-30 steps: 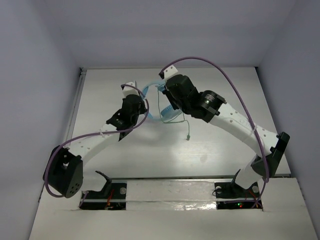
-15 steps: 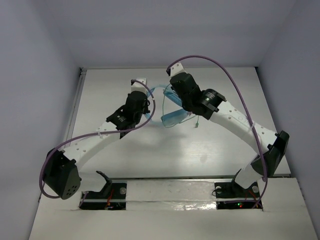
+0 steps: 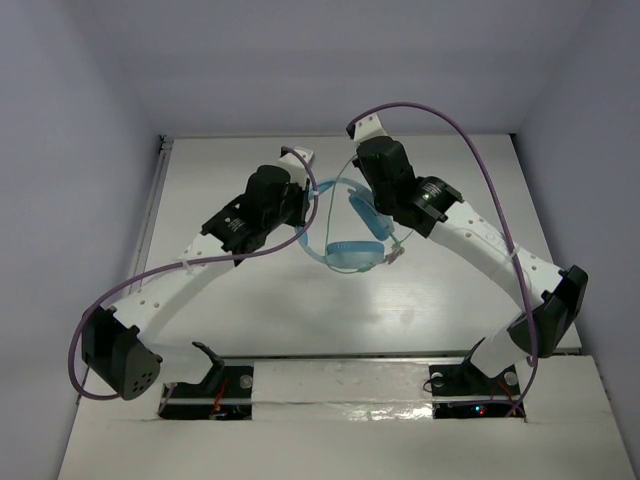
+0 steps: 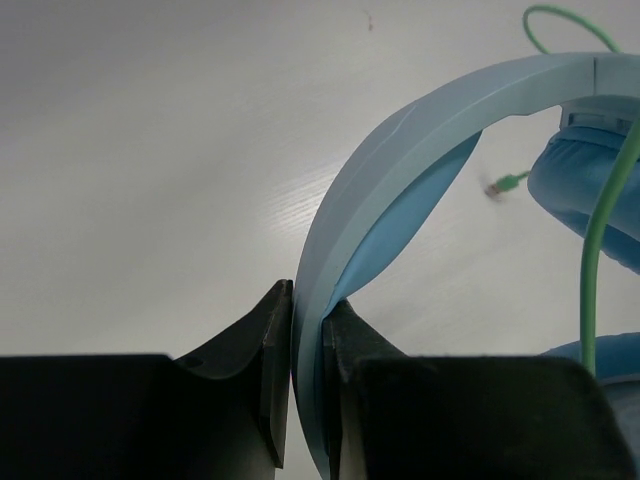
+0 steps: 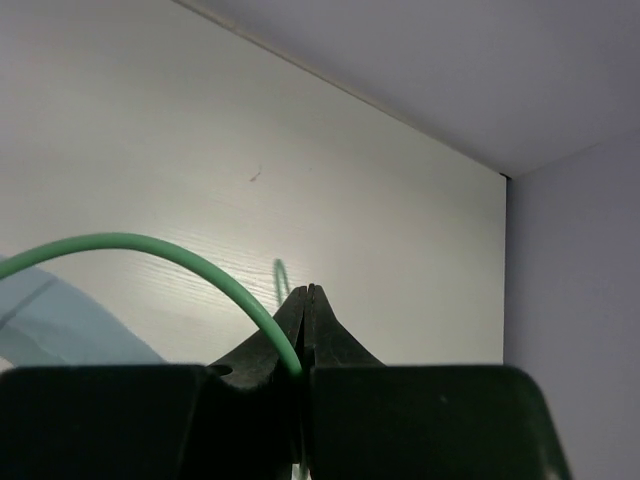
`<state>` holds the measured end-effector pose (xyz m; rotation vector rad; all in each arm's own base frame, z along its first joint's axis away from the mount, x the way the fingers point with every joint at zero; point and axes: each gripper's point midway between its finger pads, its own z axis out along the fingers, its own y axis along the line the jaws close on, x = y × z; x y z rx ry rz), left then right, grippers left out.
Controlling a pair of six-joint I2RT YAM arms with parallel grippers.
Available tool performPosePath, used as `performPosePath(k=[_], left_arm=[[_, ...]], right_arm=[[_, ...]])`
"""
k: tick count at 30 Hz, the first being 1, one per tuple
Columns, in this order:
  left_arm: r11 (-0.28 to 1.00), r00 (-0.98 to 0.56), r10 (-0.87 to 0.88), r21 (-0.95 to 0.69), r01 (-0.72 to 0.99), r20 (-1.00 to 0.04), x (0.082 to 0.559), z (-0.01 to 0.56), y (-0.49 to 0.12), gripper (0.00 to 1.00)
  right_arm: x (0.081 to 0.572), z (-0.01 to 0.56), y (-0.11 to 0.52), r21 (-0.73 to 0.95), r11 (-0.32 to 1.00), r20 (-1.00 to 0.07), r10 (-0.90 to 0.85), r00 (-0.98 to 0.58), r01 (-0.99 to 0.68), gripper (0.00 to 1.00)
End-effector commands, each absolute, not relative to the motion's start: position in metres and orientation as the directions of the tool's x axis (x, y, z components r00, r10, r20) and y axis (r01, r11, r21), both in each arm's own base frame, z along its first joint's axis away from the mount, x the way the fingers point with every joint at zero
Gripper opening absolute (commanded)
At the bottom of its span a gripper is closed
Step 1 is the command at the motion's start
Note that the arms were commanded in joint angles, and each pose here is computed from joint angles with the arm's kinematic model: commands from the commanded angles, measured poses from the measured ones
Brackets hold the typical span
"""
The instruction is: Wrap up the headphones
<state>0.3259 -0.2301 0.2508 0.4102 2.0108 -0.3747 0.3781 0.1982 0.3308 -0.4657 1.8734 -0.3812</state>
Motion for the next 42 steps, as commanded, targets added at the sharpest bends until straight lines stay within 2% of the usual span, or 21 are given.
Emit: performPosePath(k=[1,7,10,13,16,19,21,26,31,37,42], left_arm=[[0.813,-0.380,0.064,-0.173,0.556,-0.923,0.311,0.287,-0.252,0.00],[0.787,-0.396,-0.010,-0.252,0.563,-0.918,0.319,0.314,-0.232,0.00],[0.721,-0.383,-0.043,-0.295,0.627,-0.923,0.313,0.335,-0.232,0.00],[0.733,-0.367,-0.059,-0.289,0.616,-0.928,0.316,0.348,-0.226,0.00],[0.709,-0.366,-0.063,-0.299,0.638,-0.929,0.313,0.355,-0.227,0.00],[0.610,-0.368,-0.050,-0.320,0.725,-0.929,0.293,0.368,-0.240,0.00],[0.600,-0.381,-0.029,-0.321,0.733,-0.924,0.290,0.367,-0.241,0.00],[0.764,-0.452,-0.008,-0.297,0.573,-0.892,0.318,0.337,-0.218,0.00],[0.766,-0.550,0.052,-0.320,0.557,-0.834,0.316,0.288,-0.221,0.00],[0.706,-0.571,0.077,-0.359,0.610,-0.817,0.300,0.277,-0.230,0.00],[0.630,-0.532,0.063,-0.380,0.677,-0.844,0.286,0.296,-0.239,0.00]], right_arm=[[0.381,0.346,0.195,-0.428,0.899,-0.861,-0.437,-0.261,-0.092,0.01],[0.371,0.336,0.186,-0.282,0.957,-0.927,-0.290,-0.237,-0.068,0.02],[0.369,0.333,0.184,-0.213,0.975,-0.952,-0.222,-0.213,-0.063,0.04],[0.368,0.327,0.185,-0.153,0.986,-0.964,-0.163,-0.210,-0.063,0.04],[0.366,0.336,0.199,-0.042,0.992,-0.985,-0.061,-0.161,-0.118,0.05],[0.370,0.323,0.210,-0.029,0.979,-0.987,-0.061,-0.151,-0.202,0.06],[0.371,0.322,0.217,-0.024,0.968,-0.983,-0.069,-0.170,-0.251,0.02],[0.361,0.357,0.212,-0.014,0.963,-0.993,-0.045,-0.110,-0.270,0.01],[0.370,0.384,0.209,-0.066,0.969,-0.992,-0.090,-0.088,-0.239,0.00],[0.392,0.355,0.228,-0.119,0.960,-0.975,-0.161,-0.153,-0.252,0.00],[0.397,0.324,0.234,-0.124,0.959,-0.962,-0.179,-0.204,-0.257,0.00]])
